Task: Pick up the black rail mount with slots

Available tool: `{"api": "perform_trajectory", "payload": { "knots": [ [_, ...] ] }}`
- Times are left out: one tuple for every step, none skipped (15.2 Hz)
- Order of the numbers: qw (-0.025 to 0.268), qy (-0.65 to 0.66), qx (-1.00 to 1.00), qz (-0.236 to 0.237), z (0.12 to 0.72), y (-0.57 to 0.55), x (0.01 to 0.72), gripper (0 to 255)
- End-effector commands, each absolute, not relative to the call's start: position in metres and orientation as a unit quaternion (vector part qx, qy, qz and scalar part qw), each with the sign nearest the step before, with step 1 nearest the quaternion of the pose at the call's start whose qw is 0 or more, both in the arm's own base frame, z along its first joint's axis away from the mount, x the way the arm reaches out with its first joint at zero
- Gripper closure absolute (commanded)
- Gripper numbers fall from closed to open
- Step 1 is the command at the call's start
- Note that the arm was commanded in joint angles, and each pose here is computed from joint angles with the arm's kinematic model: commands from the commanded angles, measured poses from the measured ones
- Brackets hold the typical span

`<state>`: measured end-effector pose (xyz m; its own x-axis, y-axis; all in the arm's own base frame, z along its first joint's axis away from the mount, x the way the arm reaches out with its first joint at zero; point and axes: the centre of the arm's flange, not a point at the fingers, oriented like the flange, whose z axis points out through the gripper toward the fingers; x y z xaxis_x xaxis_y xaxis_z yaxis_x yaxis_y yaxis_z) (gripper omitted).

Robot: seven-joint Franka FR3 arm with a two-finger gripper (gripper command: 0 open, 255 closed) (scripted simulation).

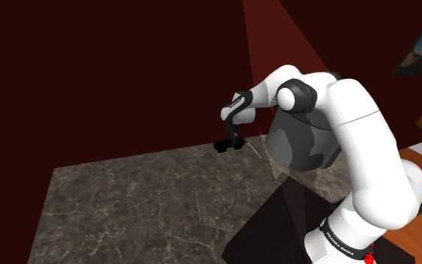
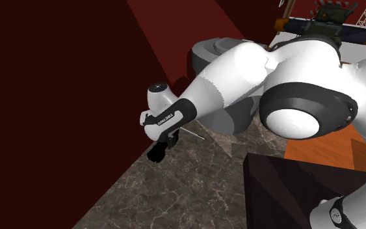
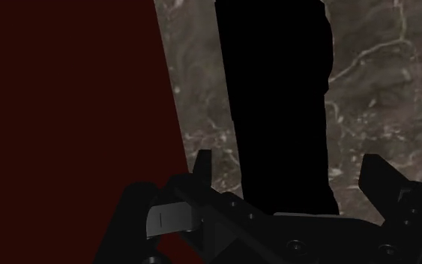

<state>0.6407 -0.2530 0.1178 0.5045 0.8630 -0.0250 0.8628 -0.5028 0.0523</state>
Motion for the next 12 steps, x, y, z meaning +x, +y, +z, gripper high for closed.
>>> {"api": "perform_trajectory", "payload": {
  "knots": [
    [0.029,0.498,0.867,0.002,0.1093,-0.2526,0.6415,0],
    [0.029,0.498,0.867,0.002,0.1093,-0.2526,0.6414,0],
    [0.029,0.498,0.867,0.002,0.1094,-0.2529,0.6408,255],
    [0.029,0.498,0.867,0.002,0.1096,-0.2526,0.6408,255],
    [0.029,0.498,0.867,0.002,0.1095,-0.2526,0.6408,255],
    [0.029,0.498,0.867,0.002,0.1096,-0.2527,0.6406,255],
    [0.029,0.498,0.867,0.002,0.1096,-0.2525,0.6410,255],
    [0.029,0.498,0.867,0.002,0.1095,-0.2528,0.6411,255],
    [0.029,0.498,0.867,0.002,0.1096,-0.2527,0.6413,255],
    [0.029,0.498,0.867,0.002,0.1096,-0.2527,0.6412,255],
    [0.029,0.498,0.867,0.002,0.1096,-0.2525,0.6415,255],
    [0.029,0.498,0.867,0.002,0.1093,-0.2526,0.6415,255]
  ]
}}
